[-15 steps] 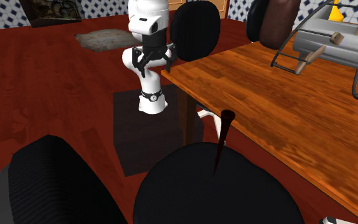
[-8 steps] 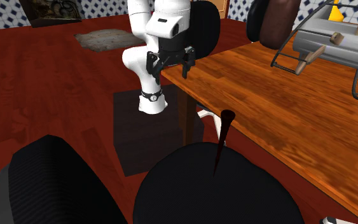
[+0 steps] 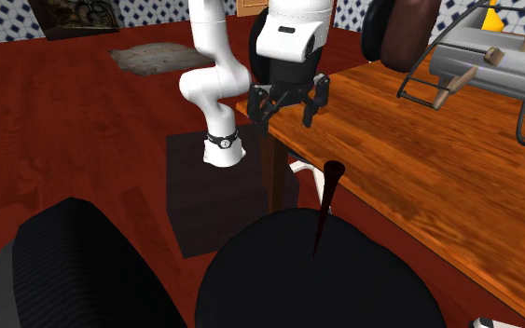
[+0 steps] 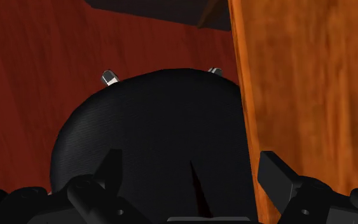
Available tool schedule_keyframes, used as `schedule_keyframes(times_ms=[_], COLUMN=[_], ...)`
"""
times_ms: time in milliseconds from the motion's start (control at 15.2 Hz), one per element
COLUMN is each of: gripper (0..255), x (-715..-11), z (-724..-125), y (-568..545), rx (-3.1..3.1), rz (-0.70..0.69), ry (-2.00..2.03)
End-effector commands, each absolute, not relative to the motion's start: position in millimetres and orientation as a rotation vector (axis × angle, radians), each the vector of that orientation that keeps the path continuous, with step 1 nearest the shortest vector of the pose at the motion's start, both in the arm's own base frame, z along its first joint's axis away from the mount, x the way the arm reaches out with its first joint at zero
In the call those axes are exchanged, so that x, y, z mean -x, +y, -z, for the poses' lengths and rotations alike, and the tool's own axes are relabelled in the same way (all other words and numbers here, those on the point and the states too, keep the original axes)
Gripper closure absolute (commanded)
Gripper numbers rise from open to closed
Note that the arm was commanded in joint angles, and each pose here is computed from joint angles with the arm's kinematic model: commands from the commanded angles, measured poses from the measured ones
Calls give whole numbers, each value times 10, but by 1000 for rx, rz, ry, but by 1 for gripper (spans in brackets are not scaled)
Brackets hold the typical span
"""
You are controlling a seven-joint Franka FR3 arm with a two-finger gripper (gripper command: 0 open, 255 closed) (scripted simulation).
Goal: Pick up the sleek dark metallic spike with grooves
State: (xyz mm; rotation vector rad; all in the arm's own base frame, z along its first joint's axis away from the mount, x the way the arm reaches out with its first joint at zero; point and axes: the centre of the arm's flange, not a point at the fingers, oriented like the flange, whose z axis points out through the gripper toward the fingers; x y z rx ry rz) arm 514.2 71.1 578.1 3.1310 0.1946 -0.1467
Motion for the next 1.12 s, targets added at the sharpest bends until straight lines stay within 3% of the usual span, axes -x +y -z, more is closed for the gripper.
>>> schedule_keyframes(times_ms=[0,528,1056], gripper=[0,0,0], x=[-5391,-6353,-6389], z=[-5805,-5944,-5549], y=[784,1181,1196], rx=[-3134,-3144,-3144], rz=[147,147,147], ry=[192,183,183])
